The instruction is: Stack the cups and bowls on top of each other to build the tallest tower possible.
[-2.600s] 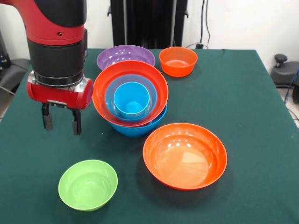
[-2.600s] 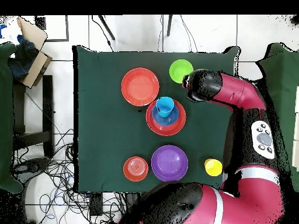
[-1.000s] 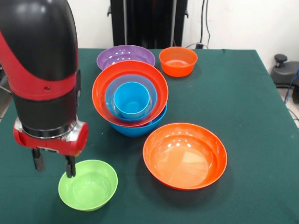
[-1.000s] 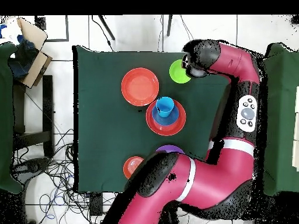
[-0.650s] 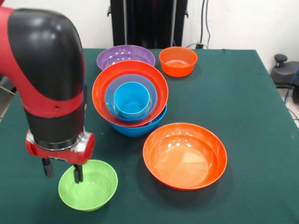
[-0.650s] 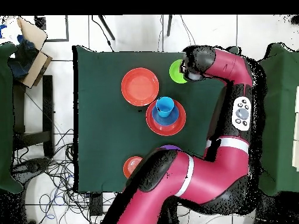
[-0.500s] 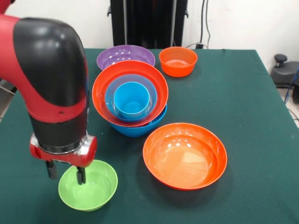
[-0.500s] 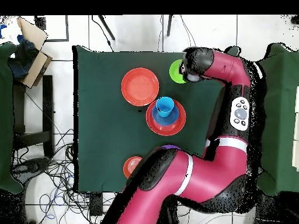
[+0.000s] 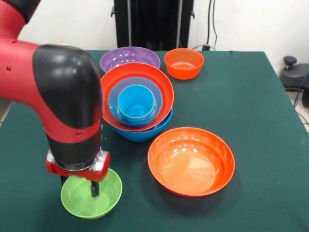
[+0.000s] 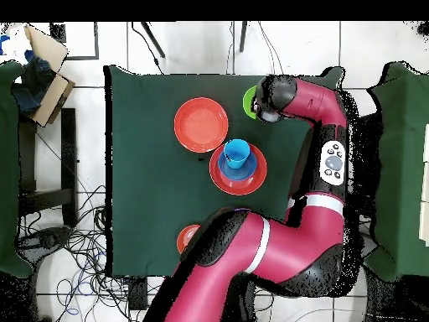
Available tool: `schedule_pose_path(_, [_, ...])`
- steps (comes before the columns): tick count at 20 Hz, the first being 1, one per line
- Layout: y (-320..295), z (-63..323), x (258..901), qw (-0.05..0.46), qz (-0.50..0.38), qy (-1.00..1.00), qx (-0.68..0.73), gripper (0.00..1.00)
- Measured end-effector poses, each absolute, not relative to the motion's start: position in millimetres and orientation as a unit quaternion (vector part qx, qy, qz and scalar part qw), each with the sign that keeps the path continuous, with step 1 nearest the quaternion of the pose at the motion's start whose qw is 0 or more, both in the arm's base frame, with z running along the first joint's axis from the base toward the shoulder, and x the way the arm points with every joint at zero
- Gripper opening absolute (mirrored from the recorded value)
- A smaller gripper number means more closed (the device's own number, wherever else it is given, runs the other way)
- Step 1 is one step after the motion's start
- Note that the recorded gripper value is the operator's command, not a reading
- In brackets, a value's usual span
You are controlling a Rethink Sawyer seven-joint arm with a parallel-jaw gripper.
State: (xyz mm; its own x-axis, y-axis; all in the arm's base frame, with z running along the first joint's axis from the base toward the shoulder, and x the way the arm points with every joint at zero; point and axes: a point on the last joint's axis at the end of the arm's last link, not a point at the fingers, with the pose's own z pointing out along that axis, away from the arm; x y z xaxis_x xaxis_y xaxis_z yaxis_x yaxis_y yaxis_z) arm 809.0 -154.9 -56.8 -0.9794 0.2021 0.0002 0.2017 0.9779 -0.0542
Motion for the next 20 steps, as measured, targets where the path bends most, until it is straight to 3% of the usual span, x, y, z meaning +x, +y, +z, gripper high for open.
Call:
schedule_pose_path(6, [-153, -57, 815, -0.005, 0.030, -0.995, -0.100, 1.00])
schedule_pose_path(7, [-151, -57, 816, -0.006, 0.032, -0.995, -0.098, 0.00])
schedule_pose_path(20, [-147, -23, 843, -0.042, 0.041, -0.994, -0.095, 0.00])
